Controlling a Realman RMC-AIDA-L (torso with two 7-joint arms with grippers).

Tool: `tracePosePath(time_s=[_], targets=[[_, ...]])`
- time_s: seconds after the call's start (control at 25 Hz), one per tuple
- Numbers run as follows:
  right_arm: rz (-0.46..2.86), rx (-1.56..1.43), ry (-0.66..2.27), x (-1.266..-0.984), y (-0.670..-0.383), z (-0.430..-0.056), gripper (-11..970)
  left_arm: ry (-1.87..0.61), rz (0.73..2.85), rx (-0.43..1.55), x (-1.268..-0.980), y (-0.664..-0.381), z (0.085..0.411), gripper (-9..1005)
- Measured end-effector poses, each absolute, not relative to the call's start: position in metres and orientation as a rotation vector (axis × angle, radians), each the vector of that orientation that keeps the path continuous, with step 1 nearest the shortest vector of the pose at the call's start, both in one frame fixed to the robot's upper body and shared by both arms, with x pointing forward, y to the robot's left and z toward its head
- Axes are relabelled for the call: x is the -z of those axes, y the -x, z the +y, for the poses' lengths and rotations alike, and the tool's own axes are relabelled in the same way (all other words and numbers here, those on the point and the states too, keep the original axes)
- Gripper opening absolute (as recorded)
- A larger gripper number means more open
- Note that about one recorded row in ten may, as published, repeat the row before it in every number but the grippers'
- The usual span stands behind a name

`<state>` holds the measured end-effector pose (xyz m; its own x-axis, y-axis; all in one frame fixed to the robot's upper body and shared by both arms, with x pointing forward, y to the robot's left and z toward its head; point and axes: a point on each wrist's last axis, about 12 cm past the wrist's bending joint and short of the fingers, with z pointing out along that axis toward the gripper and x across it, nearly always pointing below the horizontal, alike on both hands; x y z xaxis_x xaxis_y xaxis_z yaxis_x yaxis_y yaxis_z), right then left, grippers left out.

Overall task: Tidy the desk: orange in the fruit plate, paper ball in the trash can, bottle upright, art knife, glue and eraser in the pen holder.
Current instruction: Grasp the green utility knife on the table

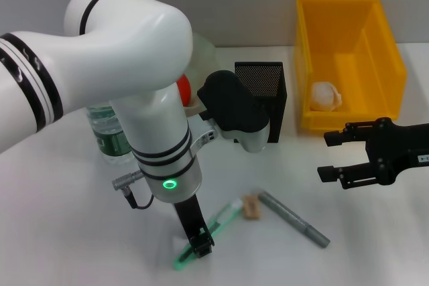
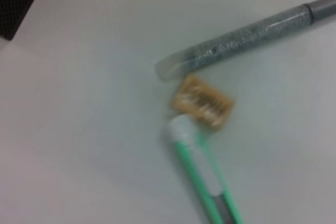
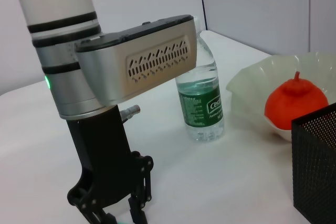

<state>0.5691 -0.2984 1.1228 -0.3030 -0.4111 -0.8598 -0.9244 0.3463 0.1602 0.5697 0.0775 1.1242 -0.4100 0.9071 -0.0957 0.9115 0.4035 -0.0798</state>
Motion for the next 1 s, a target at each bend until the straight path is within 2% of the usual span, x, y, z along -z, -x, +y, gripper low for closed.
tracePosePath(time_s=[0.12,0.24,1.0], targets=[[1.870,-0.878,1.172,-1.1230,-0.5692,-0.2984,788,-1.683,2.601,0.187,-1.1244,-0.5699,0.0775,380],[1.869,-0.878,1.172,-1.1231,-0.5693,-0.2983,788,-1.682,2.601,0.188,-1.1245,-0.5700,0.0775,277],[1.866,-0.872,1.172,-1.1251,-0.5709,-0.2991,789,-1.707,2.590,0.178,-1.1240,-0.5695,0.0781,256]])
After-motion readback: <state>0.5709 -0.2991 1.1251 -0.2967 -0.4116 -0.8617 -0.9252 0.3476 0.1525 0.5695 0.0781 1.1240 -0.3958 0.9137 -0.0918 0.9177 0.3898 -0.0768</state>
